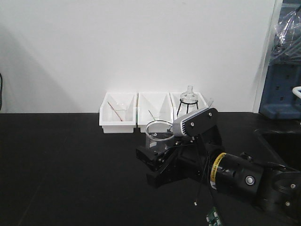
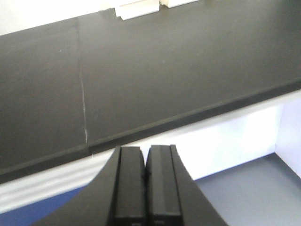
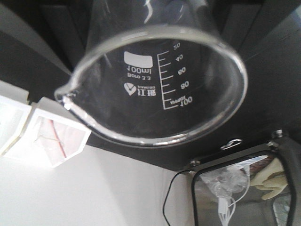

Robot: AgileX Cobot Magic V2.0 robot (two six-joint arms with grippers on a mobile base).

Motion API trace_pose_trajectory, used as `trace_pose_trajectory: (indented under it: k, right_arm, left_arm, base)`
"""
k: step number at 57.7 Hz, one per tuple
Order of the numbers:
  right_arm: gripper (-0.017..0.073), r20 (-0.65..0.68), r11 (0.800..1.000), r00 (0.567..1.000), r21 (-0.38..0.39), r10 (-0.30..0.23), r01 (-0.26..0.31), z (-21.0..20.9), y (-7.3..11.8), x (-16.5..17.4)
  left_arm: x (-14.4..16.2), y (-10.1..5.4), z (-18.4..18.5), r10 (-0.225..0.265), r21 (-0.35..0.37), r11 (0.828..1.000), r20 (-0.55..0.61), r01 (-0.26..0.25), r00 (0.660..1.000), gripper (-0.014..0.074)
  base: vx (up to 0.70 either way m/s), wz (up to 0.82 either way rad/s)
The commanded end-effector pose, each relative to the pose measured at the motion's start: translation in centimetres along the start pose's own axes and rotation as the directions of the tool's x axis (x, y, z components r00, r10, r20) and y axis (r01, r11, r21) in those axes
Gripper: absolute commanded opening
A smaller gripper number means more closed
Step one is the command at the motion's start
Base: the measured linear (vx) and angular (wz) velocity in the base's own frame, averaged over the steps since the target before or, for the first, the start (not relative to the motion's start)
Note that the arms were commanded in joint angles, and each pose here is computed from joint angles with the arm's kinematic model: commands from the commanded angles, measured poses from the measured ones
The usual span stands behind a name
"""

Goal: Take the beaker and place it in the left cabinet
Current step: 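Hold the beaker in the right gripper while the base turns away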

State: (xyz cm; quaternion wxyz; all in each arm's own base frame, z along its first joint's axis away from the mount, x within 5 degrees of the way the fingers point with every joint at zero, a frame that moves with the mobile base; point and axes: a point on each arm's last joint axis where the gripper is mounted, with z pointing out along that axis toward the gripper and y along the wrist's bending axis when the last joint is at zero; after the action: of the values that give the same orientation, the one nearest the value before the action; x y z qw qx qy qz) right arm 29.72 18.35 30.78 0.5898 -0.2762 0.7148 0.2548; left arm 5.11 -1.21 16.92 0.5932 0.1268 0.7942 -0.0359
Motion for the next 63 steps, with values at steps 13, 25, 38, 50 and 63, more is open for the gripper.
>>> trace_pose_trajectory:
  k: [13,25,38,50,63]
  right_arm:
    - [0.0197,0.108,0.999,0.994,-0.033,0.001,0.003,-0.96,0.55,-2.59]
    - [0.0197,0.108,0.999,0.994,-0.033,0.001,0.003,-0.96,0.55,-2.59]
    - [0.0197,0.108,0.999,0.994,-0.033,0.001,0.003,-0.96,0.55,-2.59]
    - [0.0197,0.108,0.999,0.994,-0.033,0.001,0.003,-0.96,0.55,-2.59]
    - [0.0197,0.108,0.999,0.994,-0.033,0.001,0.003,-0.96,0.55,-2.59]
  left_arm:
    - [-1.35,0.13,-0.32,-0.004,-0.008,1.0,0.109,0.005,0.994,-0.0006]
    - [-1.35,0.13,-0.32,-0.004,-0.008,1.0,0.109,0.005,0.994,-0.0006]
    - [-1.35,0.13,-0.32,-0.004,-0.008,1.0,0.109,0.005,0.994,-0.0006]
    - [-1.35,0.13,-0.32,-0.004,-0.008,1.0,0.109,0.005,0.994,-0.0006]
    - [-1.35,0.13,-0.32,-0.004,-0.008,1.0,0.109,0.005,0.994,-0.0006]
  base:
    - [-0.29,0.08]
    - [-0.28,0.14]
    - [-0.24,0.27]
    - [-0.18,0.54]
    - [-0.16,0.68]
